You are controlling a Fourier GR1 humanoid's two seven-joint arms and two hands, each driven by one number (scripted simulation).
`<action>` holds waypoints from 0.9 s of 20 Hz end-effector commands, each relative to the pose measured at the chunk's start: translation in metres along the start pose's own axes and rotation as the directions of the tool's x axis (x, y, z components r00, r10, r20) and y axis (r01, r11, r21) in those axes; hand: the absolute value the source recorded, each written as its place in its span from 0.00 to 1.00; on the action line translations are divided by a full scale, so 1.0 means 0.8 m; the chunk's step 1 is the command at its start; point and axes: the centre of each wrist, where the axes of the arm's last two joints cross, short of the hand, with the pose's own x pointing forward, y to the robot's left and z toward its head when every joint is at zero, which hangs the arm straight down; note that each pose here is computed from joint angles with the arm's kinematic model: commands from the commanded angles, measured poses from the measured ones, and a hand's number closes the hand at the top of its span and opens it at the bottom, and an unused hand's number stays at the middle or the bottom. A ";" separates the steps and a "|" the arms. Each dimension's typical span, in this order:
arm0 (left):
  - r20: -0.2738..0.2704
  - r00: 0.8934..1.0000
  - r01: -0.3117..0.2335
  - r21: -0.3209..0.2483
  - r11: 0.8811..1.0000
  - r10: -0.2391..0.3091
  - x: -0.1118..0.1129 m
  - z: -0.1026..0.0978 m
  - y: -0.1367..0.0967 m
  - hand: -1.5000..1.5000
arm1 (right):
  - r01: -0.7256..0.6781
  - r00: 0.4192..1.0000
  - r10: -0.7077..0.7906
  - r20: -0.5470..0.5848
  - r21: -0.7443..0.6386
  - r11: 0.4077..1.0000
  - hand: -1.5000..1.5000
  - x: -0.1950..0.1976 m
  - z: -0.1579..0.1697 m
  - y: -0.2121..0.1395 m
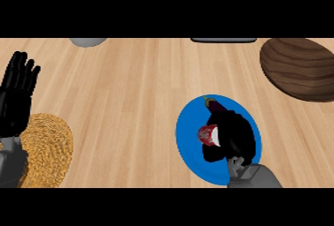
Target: Pick the can from the plate and place it in the bowl
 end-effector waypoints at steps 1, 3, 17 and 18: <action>0.004 1.000 0.005 0.029 1.000 -0.006 0.002 -0.001 0.006 0.50 | -0.103 0.995 0.103 -0.008 0.013 0.995 1.00 -0.128 -0.035 -0.048; -0.004 1.000 0.000 0.035 0.999 0.000 -0.004 0.006 0.008 0.50 | -0.160 0.986 0.161 -0.033 0.034 0.987 1.00 -0.164 -0.045 -0.060; 0.008 1.000 -0.007 0.052 0.999 0.007 -0.003 0.006 0.013 0.50 | -0.217 0.976 0.219 -0.005 -0.155 0.964 1.00 -0.343 -0.057 -0.262; 0.011 1.000 -0.015 0.048 0.999 0.015 -0.001 0.006 0.013 0.50 | -0.202 0.978 0.207 0.009 -0.189 0.961 1.00 -0.352 -0.054 -0.279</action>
